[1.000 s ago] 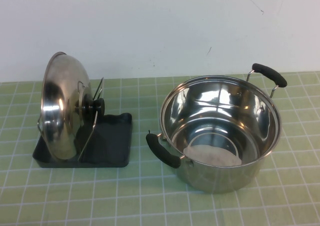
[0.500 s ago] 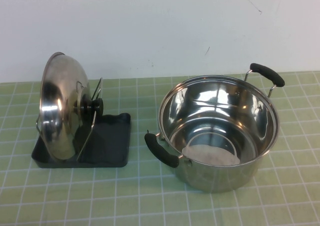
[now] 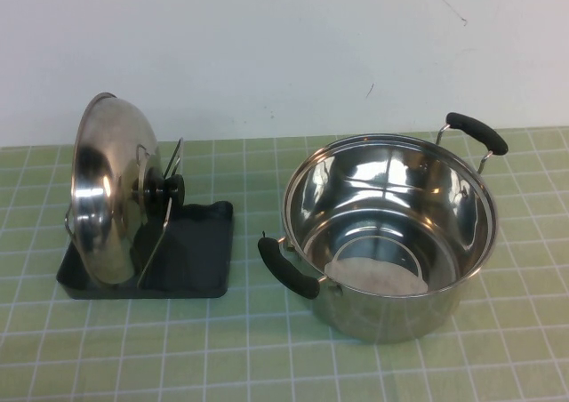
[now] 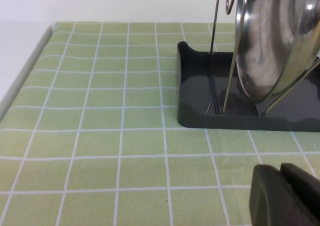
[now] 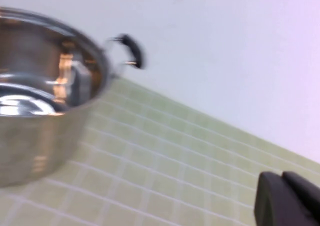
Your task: Put pot lid on rack
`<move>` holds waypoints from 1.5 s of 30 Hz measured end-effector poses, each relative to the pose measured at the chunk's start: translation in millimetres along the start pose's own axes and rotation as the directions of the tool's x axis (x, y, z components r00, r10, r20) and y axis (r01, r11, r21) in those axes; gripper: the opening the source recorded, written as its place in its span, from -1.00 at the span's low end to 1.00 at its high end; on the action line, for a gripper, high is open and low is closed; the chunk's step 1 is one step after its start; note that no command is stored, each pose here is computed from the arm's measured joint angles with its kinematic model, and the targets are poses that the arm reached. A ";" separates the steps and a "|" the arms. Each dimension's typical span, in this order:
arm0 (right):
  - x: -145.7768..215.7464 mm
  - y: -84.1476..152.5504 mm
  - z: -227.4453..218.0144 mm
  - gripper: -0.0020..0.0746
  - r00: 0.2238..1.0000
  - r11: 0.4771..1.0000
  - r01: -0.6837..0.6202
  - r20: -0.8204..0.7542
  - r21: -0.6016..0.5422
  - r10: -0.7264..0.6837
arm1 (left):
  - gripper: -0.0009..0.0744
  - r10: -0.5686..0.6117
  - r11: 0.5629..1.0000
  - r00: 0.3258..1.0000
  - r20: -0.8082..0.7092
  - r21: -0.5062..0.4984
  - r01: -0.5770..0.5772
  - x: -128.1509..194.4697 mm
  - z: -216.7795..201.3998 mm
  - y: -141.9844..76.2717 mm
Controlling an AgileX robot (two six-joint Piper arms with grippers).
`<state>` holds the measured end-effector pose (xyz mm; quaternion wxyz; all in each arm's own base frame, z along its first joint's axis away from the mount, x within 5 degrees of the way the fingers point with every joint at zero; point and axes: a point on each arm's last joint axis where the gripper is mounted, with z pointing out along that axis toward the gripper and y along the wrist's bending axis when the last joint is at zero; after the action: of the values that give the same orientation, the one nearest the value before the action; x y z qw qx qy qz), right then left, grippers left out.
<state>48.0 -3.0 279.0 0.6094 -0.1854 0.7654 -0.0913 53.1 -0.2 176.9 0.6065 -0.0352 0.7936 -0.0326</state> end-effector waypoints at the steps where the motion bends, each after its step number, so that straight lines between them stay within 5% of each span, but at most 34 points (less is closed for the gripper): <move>1: 3.6 -0.7 -1.2 -0.95 1.000 0.999 0.001 -0.005 0.038 -0.001 | -0.98 -0.004 1.000 1.000 0.000 0.000 0.004 0.0 0.0 0.0; 6: 33.8 9.9 2.8 -0.95 1.000 0.989 -0.009 -0.017 0.146 0.012 | -0.98 -0.015 1.000 1.000 0.000 0.000 0.015 0.0 0.0 0.0; 17: 98.1 41.2 28.4 -0.95 0.987 0.999 0.025 -0.158 0.046 -0.017 | -0.98 -0.015 1.000 1.000 -0.002 0.000 0.015 0.1 0.0 0.0; 32: 97.1 41.8 29.2 -0.95 0.969 0.976 -0.205 -0.121 0.075 0.213 | -0.98 -0.015 1.000 1.000 0.000 0.000 0.015 0.1 -0.1 0.0; 45: 97.4 42.0 29.3 -0.95 0.951 0.957 -0.279 -0.115 0.084 0.287 | -0.98 -0.013 1.000 1.000 0.000 0.000 0.013 0.1 -0.1 0.0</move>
<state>50.8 -0.6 169.0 0.5724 -0.0473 0.8176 -0.0399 52.9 -0.2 176.8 0.6063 -0.0402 0.7933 -0.0364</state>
